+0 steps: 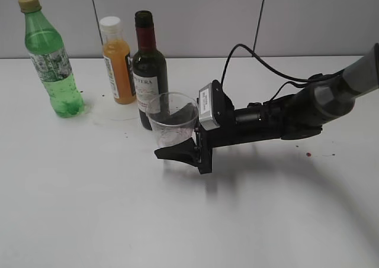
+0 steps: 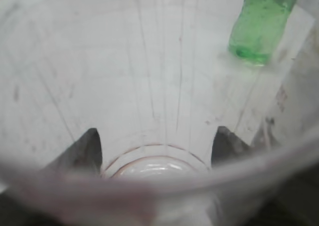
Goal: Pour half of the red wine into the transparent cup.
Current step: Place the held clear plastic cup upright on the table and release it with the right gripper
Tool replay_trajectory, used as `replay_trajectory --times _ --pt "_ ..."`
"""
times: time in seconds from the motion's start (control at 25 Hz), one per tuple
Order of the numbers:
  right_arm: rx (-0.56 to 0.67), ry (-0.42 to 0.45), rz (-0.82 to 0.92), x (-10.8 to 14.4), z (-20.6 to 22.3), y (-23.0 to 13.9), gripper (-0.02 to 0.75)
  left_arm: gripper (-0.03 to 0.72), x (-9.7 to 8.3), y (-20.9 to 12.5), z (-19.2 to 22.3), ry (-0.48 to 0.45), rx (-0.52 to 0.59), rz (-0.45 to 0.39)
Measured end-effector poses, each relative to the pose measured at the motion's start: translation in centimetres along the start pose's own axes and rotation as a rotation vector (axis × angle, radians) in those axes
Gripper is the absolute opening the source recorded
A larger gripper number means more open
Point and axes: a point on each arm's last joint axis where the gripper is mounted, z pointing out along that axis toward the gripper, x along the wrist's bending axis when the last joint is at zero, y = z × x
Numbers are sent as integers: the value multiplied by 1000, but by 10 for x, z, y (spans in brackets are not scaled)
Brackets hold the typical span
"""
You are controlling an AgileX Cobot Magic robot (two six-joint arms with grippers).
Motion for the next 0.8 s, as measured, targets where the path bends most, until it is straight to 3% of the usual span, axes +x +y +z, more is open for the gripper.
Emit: replay_trajectory --times 0.8 --pt "-1 64 41 1 17 -36 508 237 0 0 0 0 0 0"
